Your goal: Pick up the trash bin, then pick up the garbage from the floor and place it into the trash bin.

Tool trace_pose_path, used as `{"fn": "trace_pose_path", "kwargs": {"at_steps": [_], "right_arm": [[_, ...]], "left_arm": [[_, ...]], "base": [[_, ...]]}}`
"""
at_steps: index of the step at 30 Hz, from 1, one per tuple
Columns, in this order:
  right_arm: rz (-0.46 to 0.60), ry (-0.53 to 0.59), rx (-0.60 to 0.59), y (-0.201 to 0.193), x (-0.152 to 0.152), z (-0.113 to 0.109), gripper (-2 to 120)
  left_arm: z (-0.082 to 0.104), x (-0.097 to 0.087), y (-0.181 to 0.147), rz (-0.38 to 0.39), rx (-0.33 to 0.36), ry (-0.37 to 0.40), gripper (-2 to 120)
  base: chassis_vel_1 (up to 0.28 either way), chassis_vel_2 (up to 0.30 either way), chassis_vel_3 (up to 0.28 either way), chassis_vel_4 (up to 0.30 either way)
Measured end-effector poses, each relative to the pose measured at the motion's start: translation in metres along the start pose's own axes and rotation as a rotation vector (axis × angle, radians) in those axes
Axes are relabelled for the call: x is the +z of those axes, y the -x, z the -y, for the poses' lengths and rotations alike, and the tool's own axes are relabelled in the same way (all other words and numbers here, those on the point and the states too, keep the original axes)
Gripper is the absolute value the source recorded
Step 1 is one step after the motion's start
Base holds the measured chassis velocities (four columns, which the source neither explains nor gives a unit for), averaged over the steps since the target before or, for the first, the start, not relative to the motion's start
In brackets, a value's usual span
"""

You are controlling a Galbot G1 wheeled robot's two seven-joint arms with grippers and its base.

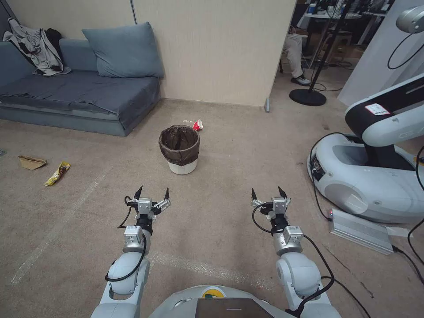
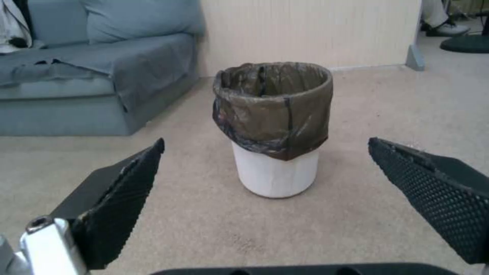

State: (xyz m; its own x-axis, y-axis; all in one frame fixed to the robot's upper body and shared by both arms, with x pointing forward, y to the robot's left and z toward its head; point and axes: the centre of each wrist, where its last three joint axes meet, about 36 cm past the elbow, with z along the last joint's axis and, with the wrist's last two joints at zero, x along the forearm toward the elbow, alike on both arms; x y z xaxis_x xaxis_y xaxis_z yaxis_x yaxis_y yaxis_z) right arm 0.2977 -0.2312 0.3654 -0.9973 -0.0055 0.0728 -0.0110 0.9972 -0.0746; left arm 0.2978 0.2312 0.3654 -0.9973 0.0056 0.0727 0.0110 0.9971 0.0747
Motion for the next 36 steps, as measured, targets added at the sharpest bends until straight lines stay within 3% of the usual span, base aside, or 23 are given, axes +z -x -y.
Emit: {"fn": "trace_pose_path", "kwargs": {"at_steps": [24, 28, 30, 31, 36], "right_arm": [[0.000, 0.001, 0.000, -0.001, 0.000, 0.000, 100], [0.022, 0.009, 0.012, -0.012, -0.014, 0.000, 100], [0.053, 0.016, 0.029, -0.028, -0.032, 0.000, 100], [0.053, 0.016, 0.029, -0.028, -0.032, 0.000, 100], [0.115, 0.019, 0.066, -0.060, -0.072, 0.002, 100]], "left_arm": [[0.000, -0.001, -0.001, 0.002, 0.000, -0.001, 100], [0.003, -0.020, -0.015, 0.035, 0.002, -0.019, 100], [0.005, -0.040, -0.030, 0.068, 0.003, -0.041, 100], [0.005, -0.040, -0.030, 0.068, 0.003, -0.041, 100], [0.009, -0.079, -0.058, 0.126, 0.007, -0.085, 100]], "base": [[0.000, 0.000, 0.000, 0.000], [0.000, 0.000, 0.000, 0.000], [0.000, 0.000, 0.000, 0.000], [0.000, 0.000, 0.000, 0.000], [0.000, 0.000, 0.000, 0.000]]}}
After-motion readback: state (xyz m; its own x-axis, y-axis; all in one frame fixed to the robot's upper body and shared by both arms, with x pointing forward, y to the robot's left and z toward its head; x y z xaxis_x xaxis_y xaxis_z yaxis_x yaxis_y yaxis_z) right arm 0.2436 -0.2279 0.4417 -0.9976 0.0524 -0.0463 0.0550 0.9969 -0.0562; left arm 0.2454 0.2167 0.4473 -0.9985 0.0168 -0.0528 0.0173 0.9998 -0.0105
